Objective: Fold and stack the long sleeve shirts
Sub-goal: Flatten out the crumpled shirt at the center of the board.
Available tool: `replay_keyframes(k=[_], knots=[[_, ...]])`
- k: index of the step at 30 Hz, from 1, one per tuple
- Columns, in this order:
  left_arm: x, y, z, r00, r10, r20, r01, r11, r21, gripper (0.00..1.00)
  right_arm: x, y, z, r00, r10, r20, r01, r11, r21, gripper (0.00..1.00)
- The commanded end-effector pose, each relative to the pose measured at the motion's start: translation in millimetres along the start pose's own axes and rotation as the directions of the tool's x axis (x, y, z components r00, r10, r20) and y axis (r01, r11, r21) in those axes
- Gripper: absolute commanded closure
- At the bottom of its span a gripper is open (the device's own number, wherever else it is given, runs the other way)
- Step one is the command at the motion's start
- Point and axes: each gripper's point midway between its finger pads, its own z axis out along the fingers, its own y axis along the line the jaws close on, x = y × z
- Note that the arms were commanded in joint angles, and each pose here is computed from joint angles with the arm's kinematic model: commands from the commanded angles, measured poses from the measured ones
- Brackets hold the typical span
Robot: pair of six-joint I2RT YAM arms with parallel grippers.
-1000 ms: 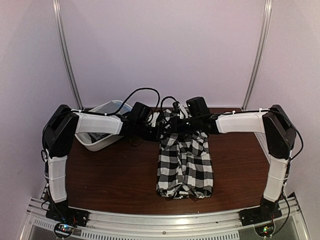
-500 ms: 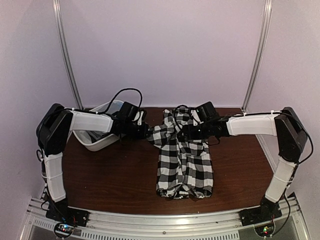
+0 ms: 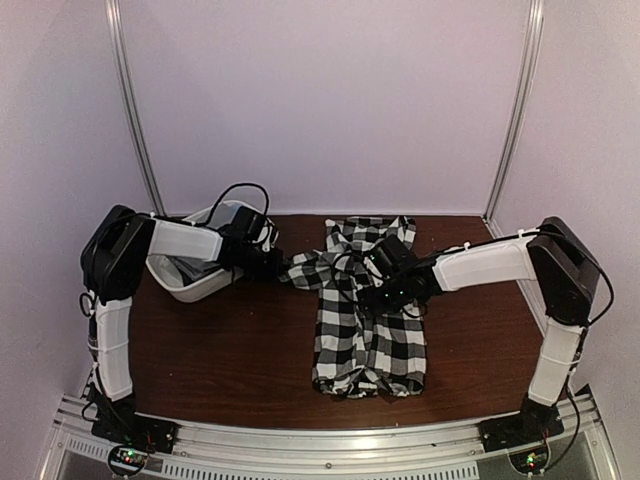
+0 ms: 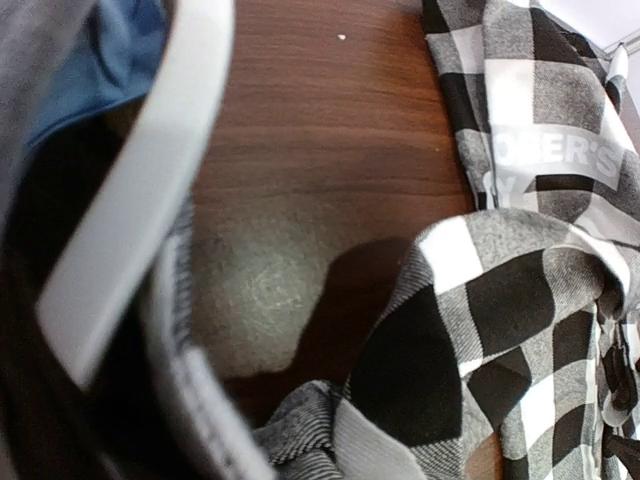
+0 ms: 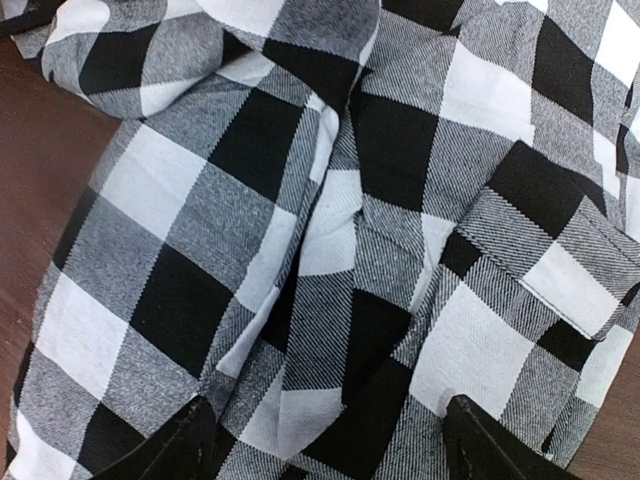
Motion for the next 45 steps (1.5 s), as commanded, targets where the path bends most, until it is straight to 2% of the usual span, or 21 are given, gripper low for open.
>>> replay_keyframes(k=[1,6,11,19,23,28,33,45], knots=[[-22.8,15.0,1.0,0.999,0.005,0.048,-0.004,1.0,-0.029,1.0,10.3,-16.5,9.4,1.0,-0.013,-0.023,0.015,0.996,0.091,0.23],[-31.1,30.8,3.4,0.998,-0.001,0.056,0.003,0.999,-0.046,1.0,9.0,-16.9,19.0,1.0,-0.003,-0.027,0.006,0.994,0.106,0.34],[-35.6,46.9,1.6,0.998,-0.003,0.065,0.008,0.997,-0.077,1.0,1.3,-25.6,16.5,0.999,0.036,-0.004,-0.035,0.989,0.141,0.56],[-43.2,72.8,-7.4,0.997,-0.017,0.079,0.026,0.993,-0.114,1.0,-22.3,-49.1,-8.4,0.985,0.149,0.091,-0.159,0.98,0.117,0.89],[-50.5,84.2,-12.3,0.996,-0.019,0.091,0.032,0.99,-0.14,1.0,-31.4,-76.9,-21.4,0.969,0.209,0.135,-0.227,0.964,0.137,0.99],[-67.0,113.5,-29.0,0.991,-0.051,0.126,0.073,0.982,-0.172,1.0,-37.2,-143.8,-40.9,0.936,0.299,0.188,-0.338,0.913,0.229,1.0],[-88.9,137.1,-45.0,0.984,-0.076,0.163,0.106,0.977,-0.185,1.0,-43.5,-224.2,-71.2,0.877,0.39,0.281,-0.468,0.825,0.315,1.0],[-133.2,169.9,-70.6,0.972,-0.086,0.218,0.132,0.969,-0.208,1.0,-33.0,-357.1,-131.2,0.726,0.52,0.449,-0.682,0.626,0.378,1.0]])
